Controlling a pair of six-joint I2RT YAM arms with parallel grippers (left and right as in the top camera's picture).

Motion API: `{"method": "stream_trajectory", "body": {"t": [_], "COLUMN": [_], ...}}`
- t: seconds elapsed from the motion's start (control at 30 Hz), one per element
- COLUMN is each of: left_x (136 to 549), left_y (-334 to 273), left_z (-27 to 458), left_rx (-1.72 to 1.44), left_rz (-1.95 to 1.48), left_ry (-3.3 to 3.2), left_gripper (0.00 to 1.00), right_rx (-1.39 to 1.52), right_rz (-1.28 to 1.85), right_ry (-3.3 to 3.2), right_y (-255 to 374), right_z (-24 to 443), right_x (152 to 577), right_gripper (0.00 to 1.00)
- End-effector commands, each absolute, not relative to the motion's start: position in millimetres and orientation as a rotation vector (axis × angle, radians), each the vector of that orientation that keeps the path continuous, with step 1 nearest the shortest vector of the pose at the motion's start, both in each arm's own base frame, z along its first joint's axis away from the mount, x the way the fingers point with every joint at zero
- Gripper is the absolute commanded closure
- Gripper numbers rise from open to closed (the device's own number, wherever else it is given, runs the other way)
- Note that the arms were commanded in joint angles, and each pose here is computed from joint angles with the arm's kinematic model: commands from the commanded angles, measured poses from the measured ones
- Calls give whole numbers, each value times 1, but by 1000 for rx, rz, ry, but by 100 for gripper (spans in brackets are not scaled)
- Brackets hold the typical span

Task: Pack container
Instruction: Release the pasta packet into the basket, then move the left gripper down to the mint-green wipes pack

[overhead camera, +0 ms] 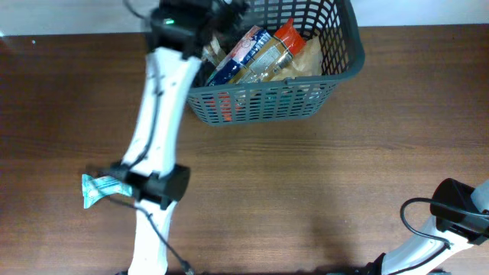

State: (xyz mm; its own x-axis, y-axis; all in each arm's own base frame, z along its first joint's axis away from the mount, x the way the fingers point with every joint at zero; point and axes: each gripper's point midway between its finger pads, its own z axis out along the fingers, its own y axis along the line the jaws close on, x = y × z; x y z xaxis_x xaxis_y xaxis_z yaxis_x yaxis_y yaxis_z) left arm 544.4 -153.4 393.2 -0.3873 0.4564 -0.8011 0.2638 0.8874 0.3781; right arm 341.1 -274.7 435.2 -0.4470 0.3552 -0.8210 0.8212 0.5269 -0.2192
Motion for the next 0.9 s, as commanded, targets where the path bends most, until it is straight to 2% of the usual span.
{"method": "stream_trajectory", "body": {"t": [0.0, 0.13, 0.4, 0.53, 0.63, 0.73, 0.87], "left_x": [471, 425, 347, 329, 315, 304, 304], "left_y": [-78, -39, 13, 26, 47, 78, 114], "left_z": [519, 534, 494, 508, 518, 521, 499], "left_rx": [246, 53, -248, -374, -526, -699, -869], "left_rz": [329, 256, 231, 220, 266, 341, 387], "left_ry": [1799, 1834, 2063, 1997, 1920, 1850, 1870], "left_gripper": [13, 14, 16, 17, 25, 24, 20], "right_rx": [971, 971, 971, 971, 971, 971, 971], "right_rz": [-807, -807, -807, -807, -807, -807, -807], "right_ry": [2014, 2014, 2014, 2014, 2014, 2014, 2014], "right_y": [-276, -276, -276, -276, -276, -276, -276], "right_z": [437, 437, 437, 437, 437, 437, 437], "right_x": [338, 338, 338, 338, 338, 338, 338], "right_gripper": [1, 1, 1, 1, 1, 1, 1]}}
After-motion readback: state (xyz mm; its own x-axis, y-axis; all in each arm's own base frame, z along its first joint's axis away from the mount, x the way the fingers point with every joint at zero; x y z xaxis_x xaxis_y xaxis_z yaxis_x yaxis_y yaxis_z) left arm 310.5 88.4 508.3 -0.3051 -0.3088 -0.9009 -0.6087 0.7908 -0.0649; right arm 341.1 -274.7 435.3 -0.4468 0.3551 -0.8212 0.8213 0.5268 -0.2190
